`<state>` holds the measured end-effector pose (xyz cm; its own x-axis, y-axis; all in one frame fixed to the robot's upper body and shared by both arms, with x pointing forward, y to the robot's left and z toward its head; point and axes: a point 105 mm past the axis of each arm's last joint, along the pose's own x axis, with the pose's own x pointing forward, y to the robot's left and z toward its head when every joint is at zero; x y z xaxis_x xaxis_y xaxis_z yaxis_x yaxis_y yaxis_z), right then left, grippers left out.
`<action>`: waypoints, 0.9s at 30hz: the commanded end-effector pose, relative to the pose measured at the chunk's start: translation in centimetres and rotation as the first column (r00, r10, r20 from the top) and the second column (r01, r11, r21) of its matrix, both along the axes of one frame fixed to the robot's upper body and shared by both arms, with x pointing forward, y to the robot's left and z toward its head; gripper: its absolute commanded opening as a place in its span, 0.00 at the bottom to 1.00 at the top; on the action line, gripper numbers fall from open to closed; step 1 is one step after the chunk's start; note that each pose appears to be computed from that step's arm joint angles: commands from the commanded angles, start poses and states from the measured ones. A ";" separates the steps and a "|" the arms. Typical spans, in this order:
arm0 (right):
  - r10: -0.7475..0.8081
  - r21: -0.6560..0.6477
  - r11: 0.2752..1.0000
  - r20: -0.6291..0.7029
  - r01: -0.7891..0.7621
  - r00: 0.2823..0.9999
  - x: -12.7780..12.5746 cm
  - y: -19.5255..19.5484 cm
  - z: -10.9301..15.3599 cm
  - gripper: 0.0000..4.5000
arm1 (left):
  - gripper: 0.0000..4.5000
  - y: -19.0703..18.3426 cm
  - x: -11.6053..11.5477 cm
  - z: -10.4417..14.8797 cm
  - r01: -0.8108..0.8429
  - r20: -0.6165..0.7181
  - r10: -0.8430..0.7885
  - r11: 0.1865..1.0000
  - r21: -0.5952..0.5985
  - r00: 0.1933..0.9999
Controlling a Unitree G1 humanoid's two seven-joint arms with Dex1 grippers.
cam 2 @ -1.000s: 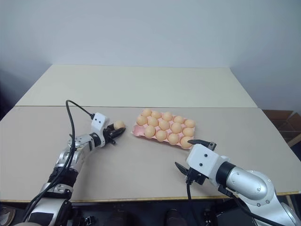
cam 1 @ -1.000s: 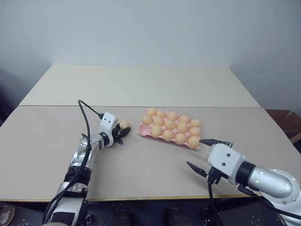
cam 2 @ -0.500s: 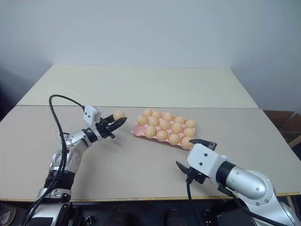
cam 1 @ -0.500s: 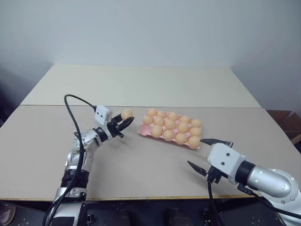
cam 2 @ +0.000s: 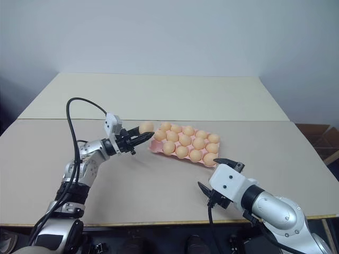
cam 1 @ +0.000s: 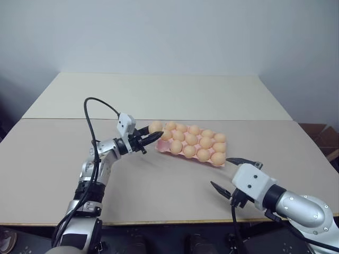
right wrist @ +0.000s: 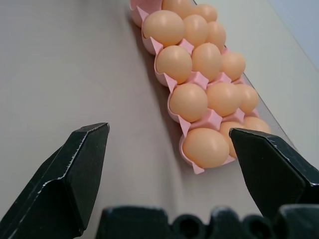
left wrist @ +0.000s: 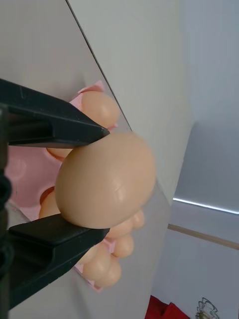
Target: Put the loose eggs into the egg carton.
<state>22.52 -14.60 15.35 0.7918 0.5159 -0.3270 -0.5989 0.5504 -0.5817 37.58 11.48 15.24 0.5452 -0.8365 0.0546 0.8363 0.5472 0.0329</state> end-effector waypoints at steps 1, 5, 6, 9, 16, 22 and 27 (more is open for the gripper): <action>0.004 -0.005 1.000 0.047 -0.004 0.999 -0.5 0.3 1.0 1.00 | 0.42 -0.3 0.4 0.3 0.012 0.028 -0.013 0.999 0.035 1.000; -0.006 -0.014 1.000 0.037 0.007 0.999 -0.5 -0.2 0.9 1.00 | 0.67 -0.9 0.9 0.8 0.020 0.067 -0.021 1.000 0.012 0.998; -0.011 -0.016 1.000 0.035 0.011 0.999 -0.5 -0.3 0.8 1.00 | 0.74 -1.1 1.0 0.7 0.028 0.071 -0.028 1.000 0.014 0.997; -0.015 -0.021 1.000 0.033 0.016 0.999 -0.5 -0.4 0.7 1.00 | 0.92 -1.2 1.3 0.4 0.019 0.078 -0.021 0.999 0.026 0.997; -0.023 -0.029 0.999 0.043 0.024 0.999 -0.6 -0.6 0.9 1.00 | 1.00 2.0 1.0 1.3 -0.039 0.093 0.039 0.999 -0.008 0.995; -0.006 -0.071 0.997 0.037 0.009 0.999 -1.1 -1.4 1.6 1.00 | 1.00 6.9 -3.4 2.4 0.039 0.102 -0.049 0.994 0.098 0.994; 0.071 -0.111 0.991 -0.016 -0.072 0.997 -1.8 -2.3 2.1 1.00 | 1.00 11.4 -9.7 3.2 0.132 0.072 -0.156 0.954 0.268 0.985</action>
<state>21.12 -17.15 16.22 0.7618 0.4946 -0.4183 -0.6403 0.4773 -0.6018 29.24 23.07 16.15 0.4746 -0.8660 -0.1577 0.8769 0.4495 0.1703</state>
